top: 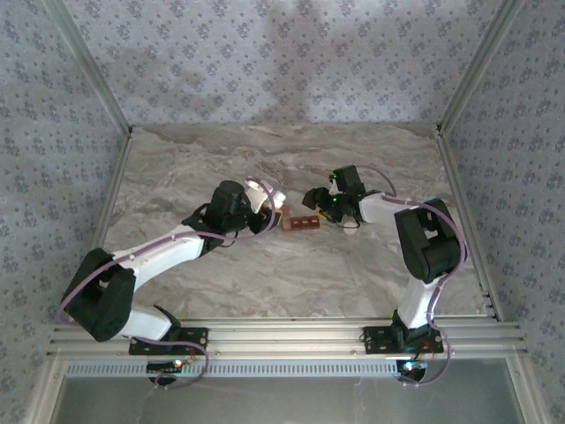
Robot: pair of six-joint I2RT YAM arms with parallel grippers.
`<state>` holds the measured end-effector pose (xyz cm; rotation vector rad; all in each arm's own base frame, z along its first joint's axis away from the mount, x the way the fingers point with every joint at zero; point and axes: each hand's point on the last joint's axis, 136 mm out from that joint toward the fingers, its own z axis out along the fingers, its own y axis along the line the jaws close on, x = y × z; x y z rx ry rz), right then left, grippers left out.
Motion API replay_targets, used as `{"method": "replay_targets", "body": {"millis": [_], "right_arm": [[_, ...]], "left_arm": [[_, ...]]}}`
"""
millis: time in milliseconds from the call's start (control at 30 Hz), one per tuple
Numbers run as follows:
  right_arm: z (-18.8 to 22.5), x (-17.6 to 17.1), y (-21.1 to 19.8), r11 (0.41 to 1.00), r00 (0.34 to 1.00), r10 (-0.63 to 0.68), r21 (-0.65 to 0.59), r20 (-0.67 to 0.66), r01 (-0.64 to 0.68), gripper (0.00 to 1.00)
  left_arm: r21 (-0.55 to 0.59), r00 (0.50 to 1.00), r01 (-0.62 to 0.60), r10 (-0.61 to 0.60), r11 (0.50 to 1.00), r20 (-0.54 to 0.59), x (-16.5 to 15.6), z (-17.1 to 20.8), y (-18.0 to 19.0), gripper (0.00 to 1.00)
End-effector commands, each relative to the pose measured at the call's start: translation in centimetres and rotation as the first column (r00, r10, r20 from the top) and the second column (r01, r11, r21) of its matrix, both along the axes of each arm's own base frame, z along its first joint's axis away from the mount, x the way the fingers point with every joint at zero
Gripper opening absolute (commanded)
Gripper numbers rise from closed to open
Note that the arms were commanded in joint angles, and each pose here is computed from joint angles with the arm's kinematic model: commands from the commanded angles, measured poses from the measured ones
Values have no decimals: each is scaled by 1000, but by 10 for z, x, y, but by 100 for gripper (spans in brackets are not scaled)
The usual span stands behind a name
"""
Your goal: Sort the pills into containers
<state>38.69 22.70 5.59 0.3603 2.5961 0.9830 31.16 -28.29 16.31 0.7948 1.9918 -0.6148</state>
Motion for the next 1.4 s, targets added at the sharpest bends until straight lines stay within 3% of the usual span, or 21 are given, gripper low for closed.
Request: {"method": "replay_targets", "body": {"millis": [0, 533, 767, 1000, 1367], "right_arm": [[-7, -9, 4, 1000, 1000, 5, 12, -27, -5, 61], [-2, -36, 28, 997, 998, 57, 52, -28, -55, 60], [4, -40, 21, 999, 999, 51, 18, -3, -51, 61], [28, -43, 5, 989, 992, 95, -120, 89, -84, 75], [44, -48, -18, 922, 964, 188, -372, 189, -107, 95]], "left_arm": [[-39, 999, -14, 15, 999, 38, 3, 18, 2, 0], [-35, 999, -20, 21, 999, 36, 2, 12, 7, 0], [-28, 999, -24, 24, 999, 28, 2, 9, 12, 0], [-14, 999, -32, 32, 999, 9, 0, 0, 21, 0], [57, 998, -33, 36, 998, -54, -6, -24, 30, 0]]}}
